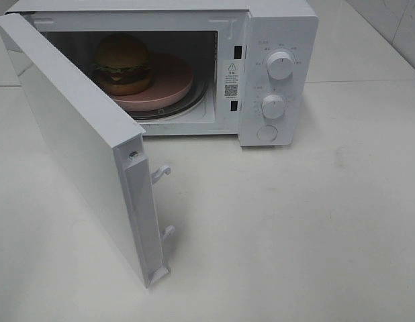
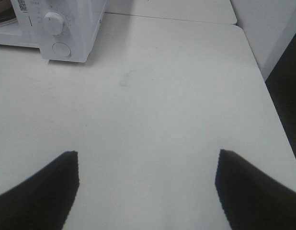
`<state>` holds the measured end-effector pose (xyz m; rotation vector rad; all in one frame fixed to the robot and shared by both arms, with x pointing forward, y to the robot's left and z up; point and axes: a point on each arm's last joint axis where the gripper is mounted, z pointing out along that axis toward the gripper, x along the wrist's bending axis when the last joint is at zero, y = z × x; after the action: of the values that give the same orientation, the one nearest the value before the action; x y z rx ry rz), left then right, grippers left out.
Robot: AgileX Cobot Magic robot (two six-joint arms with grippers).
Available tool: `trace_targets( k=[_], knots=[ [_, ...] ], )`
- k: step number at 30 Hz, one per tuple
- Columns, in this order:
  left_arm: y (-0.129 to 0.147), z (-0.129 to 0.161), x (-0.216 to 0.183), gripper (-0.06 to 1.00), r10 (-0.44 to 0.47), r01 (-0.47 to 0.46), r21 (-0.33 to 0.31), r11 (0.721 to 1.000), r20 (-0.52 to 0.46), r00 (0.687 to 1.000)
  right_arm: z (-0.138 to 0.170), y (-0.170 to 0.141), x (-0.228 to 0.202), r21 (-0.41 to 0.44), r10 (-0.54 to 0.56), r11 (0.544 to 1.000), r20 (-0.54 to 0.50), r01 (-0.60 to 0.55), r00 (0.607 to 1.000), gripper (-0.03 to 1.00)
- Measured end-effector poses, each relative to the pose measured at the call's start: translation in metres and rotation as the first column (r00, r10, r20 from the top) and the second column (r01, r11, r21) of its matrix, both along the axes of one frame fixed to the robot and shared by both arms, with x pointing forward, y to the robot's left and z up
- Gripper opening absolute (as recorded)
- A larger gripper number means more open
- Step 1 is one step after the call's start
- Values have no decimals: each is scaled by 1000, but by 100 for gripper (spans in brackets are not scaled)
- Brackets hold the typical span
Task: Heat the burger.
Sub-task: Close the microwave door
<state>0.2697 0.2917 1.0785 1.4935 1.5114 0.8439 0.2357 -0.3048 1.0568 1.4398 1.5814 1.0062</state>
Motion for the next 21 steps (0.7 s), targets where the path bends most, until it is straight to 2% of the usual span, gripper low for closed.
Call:
trace_targets(
  k=[1,4,5,6,7,8,9,14,16,21],
  knots=[
    [0,1,9,35,3,-3,-2,1000,-18,1000,0,0,0,0,0,1000,0,0,1000,76],
    [1,1,13,28,5,-6,-3,1000,-25,1000,0,0,0,0,0,1000,0,0,1000,76],
    [1,1,22,16,9,-10,-6,1000,-37,999,0,0,0,0,0,1000,0,0,1000,76],
    [2,2,27,11,13,-13,-7,1000,-33,999,0,0,0,0,0,1000,0,0,1000,76],
    [2,2,27,11,13,-13,-7,1000,-33,999,0,0,0,0,0,1000,0,0,1000,76],
    [2,1,38,3,21,-21,-10,1000,-29,999,0,0,0,0,0,1000,0,0,1000,76],
    [3,0,42,0,26,-26,-13,1000,-17,1000,0,0,0,0,0,1000,0,0,1000,76],
    [5,-14,66,0,47,-46,-27,999,31,998,0,0,0,0,0,1000,0,0,1000,76],
    [6,-23,77,0,55,-53,-19,998,80,995,0,0,0,0,0,1000,0,0,1000,76],
    [9,-37,88,0,78,-78,-2,997,132,988,0,0,0,0,0,1000,0,0,1000,76]
  ],
)
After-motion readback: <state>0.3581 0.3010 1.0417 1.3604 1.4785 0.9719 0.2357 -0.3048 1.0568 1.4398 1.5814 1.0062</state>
